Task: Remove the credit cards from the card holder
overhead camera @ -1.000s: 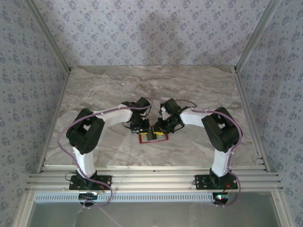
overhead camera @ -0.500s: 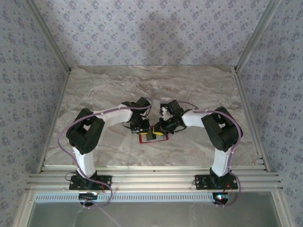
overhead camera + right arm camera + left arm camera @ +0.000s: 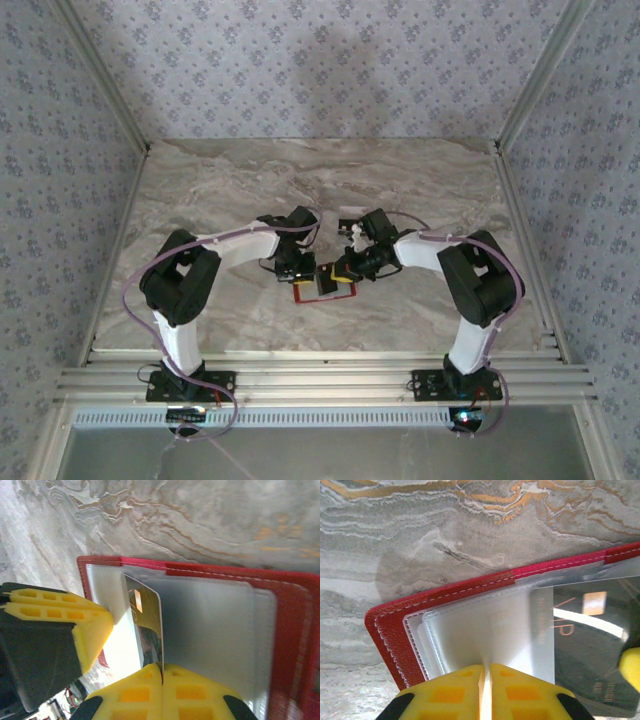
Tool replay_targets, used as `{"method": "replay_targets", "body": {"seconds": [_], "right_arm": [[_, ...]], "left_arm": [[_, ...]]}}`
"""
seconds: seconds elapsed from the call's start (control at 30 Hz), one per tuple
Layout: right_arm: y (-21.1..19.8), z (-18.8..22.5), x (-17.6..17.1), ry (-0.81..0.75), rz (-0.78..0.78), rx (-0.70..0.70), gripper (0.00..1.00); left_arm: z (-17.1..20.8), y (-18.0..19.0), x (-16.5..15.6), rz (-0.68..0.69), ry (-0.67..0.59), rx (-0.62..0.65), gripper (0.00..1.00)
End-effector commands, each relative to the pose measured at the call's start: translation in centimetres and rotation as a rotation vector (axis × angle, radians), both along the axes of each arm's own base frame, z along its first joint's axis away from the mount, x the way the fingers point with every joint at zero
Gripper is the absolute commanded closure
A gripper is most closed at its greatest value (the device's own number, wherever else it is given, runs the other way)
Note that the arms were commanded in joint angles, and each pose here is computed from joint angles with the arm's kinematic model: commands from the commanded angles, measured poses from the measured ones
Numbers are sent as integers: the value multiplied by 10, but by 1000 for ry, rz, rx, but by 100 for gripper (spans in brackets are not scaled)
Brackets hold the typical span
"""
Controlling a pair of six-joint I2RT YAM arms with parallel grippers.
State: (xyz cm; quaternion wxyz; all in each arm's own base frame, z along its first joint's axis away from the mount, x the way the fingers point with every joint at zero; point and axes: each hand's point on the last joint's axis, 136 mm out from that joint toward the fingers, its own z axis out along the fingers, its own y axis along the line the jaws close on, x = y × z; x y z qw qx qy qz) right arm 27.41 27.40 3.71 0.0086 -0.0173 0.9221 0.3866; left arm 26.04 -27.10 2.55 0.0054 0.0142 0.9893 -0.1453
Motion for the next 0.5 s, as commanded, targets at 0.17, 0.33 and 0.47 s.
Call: {"method": "replay_targets", "body": {"seconds": [0.17, 0.33, 0.47], "right_arm": [[-30, 2, -9, -25, 4, -122, 95], [-32, 24, -2, -96, 6, -123, 96], [-39, 43, 2, -167, 69, -158, 99]], "left_arm": [[-5, 13, -9, -12, 19, 60, 86], [8, 7, -4, -15, 8, 39, 85], [24, 3, 5, -9, -46, 18, 84]]}}
